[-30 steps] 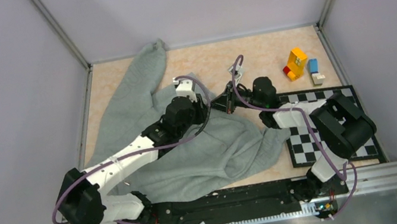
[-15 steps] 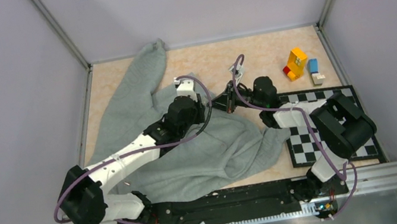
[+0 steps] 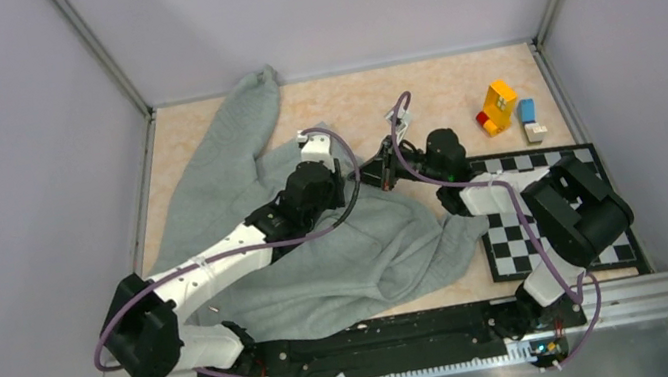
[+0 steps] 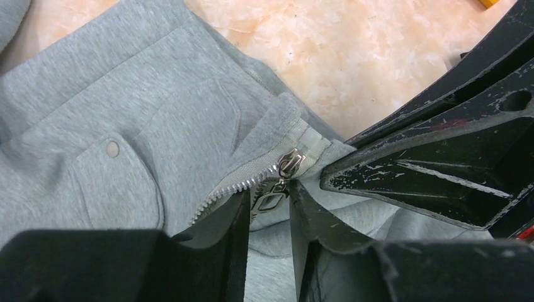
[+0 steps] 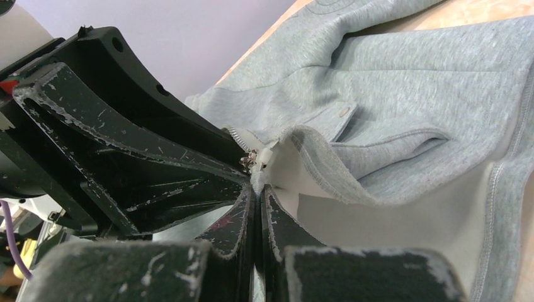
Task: Zip up the jacket
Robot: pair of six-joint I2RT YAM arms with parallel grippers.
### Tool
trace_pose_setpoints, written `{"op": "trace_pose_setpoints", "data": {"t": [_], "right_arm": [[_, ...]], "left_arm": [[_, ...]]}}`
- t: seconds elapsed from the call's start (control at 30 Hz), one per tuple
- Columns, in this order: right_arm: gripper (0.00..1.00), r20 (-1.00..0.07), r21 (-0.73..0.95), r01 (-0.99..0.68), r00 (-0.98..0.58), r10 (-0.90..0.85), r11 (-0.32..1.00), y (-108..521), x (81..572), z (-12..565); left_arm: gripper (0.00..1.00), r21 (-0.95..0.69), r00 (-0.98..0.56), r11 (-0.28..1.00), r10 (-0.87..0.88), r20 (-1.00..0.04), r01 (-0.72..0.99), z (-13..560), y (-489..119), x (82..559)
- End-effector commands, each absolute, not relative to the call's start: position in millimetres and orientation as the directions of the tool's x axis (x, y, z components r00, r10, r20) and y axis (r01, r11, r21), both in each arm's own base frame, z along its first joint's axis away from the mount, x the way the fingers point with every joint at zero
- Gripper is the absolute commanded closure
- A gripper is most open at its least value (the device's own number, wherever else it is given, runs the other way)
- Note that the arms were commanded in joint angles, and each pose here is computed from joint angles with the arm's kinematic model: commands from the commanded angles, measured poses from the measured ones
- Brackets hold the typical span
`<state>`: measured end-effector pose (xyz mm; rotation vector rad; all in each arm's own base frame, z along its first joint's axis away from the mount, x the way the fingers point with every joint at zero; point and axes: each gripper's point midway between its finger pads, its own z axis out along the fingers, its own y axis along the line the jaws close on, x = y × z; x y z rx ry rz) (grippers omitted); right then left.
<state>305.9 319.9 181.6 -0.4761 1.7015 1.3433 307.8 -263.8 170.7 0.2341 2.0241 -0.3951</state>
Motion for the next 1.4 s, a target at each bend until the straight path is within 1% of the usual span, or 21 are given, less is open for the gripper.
{"op": "trace_pose_setpoints", "data": {"t": [0.0, 0.1, 0.2, 0.27, 0.47, 0.6, 0.73, 0.83, 0.87, 0.9, 0.93, 0.97, 1.0, 1.03, 1.13, 1.27, 1.37], "right_arm": [[1.00, -0.859, 0.504, -0.814, -0.438, 0.266, 0.288, 325, 307, 218], [1.00, -0.860, 0.502, -0.813, -0.431, 0.273, 0.296, 323, 308, 220], [1.00, -0.863, 0.498, -0.801, -0.422, 0.277, 0.332, 320, 311, 220], [1.00, -0.866, 0.494, -0.791, -0.411, 0.285, 0.362, 316, 314, 220], [1.00, -0.862, 0.499, -0.766, -0.392, 0.321, 0.405, 308, 320, 222], [1.00, -0.865, 0.492, -0.758, -0.368, 0.342, 0.429, 300, 322, 225], [1.00, -0.875, 0.469, -0.774, -0.344, 0.340, 0.425, 300, 321, 233], [1.00, -0.888, 0.446, -0.804, -0.342, 0.307, 0.393, 305, 317, 236], [1.00, -0.889, 0.444, -0.811, -0.345, 0.301, 0.380, 307, 315, 237], [1.00, -0.889, 0.444, -0.814, -0.348, 0.298, 0.375, 307, 314, 236], [1.00, -0.889, 0.444, -0.814, -0.349, 0.296, 0.374, 307, 313, 235], [1.00, -0.889, 0.445, -0.813, -0.351, 0.295, 0.374, 307, 314, 234], [1.00, -0.888, 0.446, -0.813, -0.353, 0.294, 0.373, 307, 313, 234], [1.00, -0.886, 0.451, -0.813, -0.357, 0.295, 0.369, 308, 313, 234], [1.00, -0.880, 0.460, -0.815, -0.365, 0.305, 0.351, 310, 310, 235], [1.00, -0.877, 0.464, -0.817, -0.368, 0.310, 0.343, 311, 309, 237], [1.00, -0.877, 0.463, -0.818, -0.367, 0.309, 0.342, 313, 309, 239]], "left_arm": [[0.70, -0.179, -0.403, 0.916, -0.021, -0.915, 0.359, 194, -273, 317], [0.78, -0.160, -0.401, 0.921, -0.004, -0.916, 0.356, 191, -269, 316], [0.92, -0.137, -0.419, 0.933, 0.016, -0.908, 0.332, 184, -260, 313], [1.00, -0.120, -0.443, 0.936, 0.042, -0.895, 0.331, 176, -254, 307], [1.00, -0.132, -0.513, 0.897, 0.117, -0.850, 0.423, 155, -253, 281], [1.00, -0.122, -0.561, 0.902, 0.148, -0.814, 0.415, 139, -240, 269], [1.00, -0.104, -0.591, 0.916, 0.161, -0.791, 0.388, 127, -223, 263], [1.00, -0.140, -0.574, 0.899, 0.140, -0.807, 0.415, 138, -227, 261], [0.96, -0.169, -0.561, 0.877, 0.130, -0.818, 0.451, 146, -235, 259], [0.83, -0.204, -0.550, 0.853, 0.110, -0.828, 0.479, 156, -243, 257], [0.65, -0.240, -0.542, 0.833, 0.083, -0.836, 0.498, 165, -250, 255], [0.51, -0.278, -0.537, 0.814, 0.050, -0.842, 0.511, 174, -256, 253], [0.42, -0.313, -0.528, 0.797, 0.009, -0.849, 0.516, 183, -261, 254], [0.37, -0.345, -0.520, 0.784, -0.033, -0.854, 0.517, 192, -265, 255], [0.33, -0.405, -0.489, 0.770, -0.140, -0.861, 0.493, 215, -272, 266], [0.41, -0.390, -0.452, 0.814, -0.179, -0.874, 0.430, 224, -272, 291], [0.46, -0.361, -0.431, 0.827, -0.162, -0.888, 0.432, 222, -277, 301]]}}
